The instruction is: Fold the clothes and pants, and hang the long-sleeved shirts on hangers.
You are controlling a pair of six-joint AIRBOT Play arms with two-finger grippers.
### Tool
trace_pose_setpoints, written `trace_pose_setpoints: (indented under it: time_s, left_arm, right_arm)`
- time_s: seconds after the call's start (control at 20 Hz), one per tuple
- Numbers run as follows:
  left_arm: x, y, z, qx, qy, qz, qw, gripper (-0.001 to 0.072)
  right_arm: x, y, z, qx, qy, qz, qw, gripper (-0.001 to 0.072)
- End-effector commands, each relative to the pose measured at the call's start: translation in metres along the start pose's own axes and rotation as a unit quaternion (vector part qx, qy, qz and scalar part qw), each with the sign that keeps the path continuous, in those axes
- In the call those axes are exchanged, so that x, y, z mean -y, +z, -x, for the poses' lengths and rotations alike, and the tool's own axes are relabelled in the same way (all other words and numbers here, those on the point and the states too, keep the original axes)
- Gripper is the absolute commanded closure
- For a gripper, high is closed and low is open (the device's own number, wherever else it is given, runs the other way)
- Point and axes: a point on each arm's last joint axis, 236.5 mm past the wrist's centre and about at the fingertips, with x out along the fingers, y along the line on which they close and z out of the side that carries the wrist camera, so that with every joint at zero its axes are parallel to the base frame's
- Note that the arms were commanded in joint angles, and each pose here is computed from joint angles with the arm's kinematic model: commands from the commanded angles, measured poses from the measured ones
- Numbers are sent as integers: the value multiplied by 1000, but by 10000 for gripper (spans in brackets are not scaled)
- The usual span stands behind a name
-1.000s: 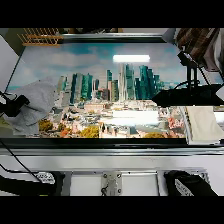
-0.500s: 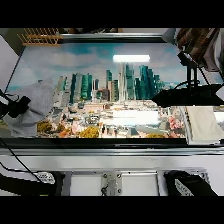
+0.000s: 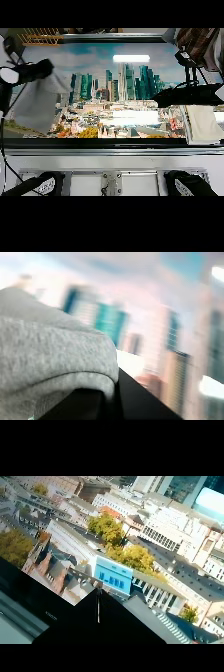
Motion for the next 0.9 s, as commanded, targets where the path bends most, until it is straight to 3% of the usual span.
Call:
trace_pose_setpoints:
  time_s: [0.0, 0.15, 0.35, 0.4, 0.45, 0.5, 0.65, 0.85]
  left_arm:
    - [152, -55, 25, -26, -136, -93, 986, 697]
    - [234, -137, 24, -89, -208, -147, 963, 697]
    - [272, -245, 12, -193, -232, -194, 933, 697]
    - [273, -258, 6, -206, -230, -198, 930, 607]
    - [271, -261, 1, -208, -227, -197, 931, 245]
    - [265, -254, -4, -206, -218, -178, 937, 10]
    - [217, -187, -19, -165, -173, -124, 963, 13]
    - [78, -100, -51, -123, -49, -44, 990, 14]
  right_arm:
    - [-11, 11, -1, 22, 24, -9, 999, 690]
    - [1, 25, 8, 57, 3, -1, 998, 690]
    - [52, 59, 50, 162, -64, -87, 981, 690]
    - [63, 61, 59, 175, -75, -109, 976, 690]
    - [71, 60, 65, 183, -83, -124, 972, 690]
    - [77, 59, 70, 186, -89, -132, 970, 690]
    - [80, 58, 73, 187, -92, -135, 969, 690]
    - [71, 62, 72, 194, -73, -141, 968, 690]
